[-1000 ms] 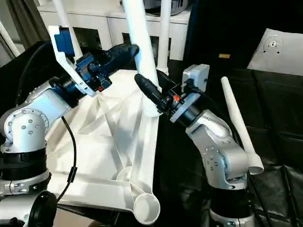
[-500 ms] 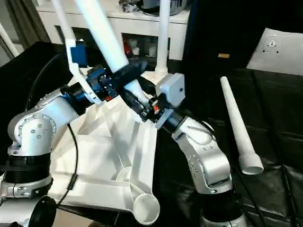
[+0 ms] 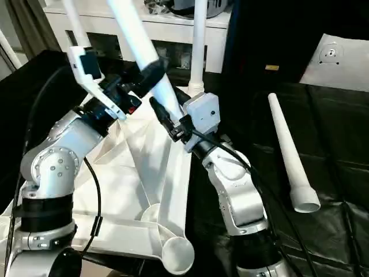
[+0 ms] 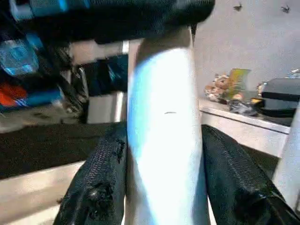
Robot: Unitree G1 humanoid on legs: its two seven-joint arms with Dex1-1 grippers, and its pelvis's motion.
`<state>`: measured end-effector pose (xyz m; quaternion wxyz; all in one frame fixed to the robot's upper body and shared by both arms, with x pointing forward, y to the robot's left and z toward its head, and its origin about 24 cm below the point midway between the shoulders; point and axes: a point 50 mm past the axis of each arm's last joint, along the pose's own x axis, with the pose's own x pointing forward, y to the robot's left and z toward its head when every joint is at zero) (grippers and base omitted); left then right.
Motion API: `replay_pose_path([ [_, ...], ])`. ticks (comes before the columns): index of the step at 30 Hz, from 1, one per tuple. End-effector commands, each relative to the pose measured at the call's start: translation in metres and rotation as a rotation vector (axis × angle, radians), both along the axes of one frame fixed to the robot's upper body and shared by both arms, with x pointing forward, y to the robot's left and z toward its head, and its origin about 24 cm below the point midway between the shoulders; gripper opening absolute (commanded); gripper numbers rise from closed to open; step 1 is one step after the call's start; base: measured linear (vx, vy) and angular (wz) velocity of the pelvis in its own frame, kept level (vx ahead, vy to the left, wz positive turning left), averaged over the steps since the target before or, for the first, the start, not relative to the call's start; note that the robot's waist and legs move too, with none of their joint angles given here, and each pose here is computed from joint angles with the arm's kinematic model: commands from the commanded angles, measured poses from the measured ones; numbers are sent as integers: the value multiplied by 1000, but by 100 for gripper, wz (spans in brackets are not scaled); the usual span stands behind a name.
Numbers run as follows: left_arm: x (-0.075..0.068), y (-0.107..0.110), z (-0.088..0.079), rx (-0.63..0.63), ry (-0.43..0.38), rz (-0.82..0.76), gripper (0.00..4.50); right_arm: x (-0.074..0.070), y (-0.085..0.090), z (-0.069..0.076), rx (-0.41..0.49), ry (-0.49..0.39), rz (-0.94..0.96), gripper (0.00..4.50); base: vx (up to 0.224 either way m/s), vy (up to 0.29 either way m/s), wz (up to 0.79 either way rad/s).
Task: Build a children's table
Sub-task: Pick table leg
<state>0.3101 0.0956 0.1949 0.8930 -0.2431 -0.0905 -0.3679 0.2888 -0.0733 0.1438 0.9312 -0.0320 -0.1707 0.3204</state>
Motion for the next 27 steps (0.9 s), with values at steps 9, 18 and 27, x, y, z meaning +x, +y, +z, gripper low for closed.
replay_pose_path([
  [9, 6, -4, -6, -57, 85, 112, 339, 1, 7, 3, -1, -53, -15, 189, 0, 0, 0],
  [18, 4, 2, 0, -61, 13, 170, 253, 3, 8, 3, 3, -66, -19, 189, 0, 0, 0],
  [27, 3, 3, -5, 129, -69, 158, 207, 2, 10, 2, -4, -73, -10, 189, 0, 0, 0],
])
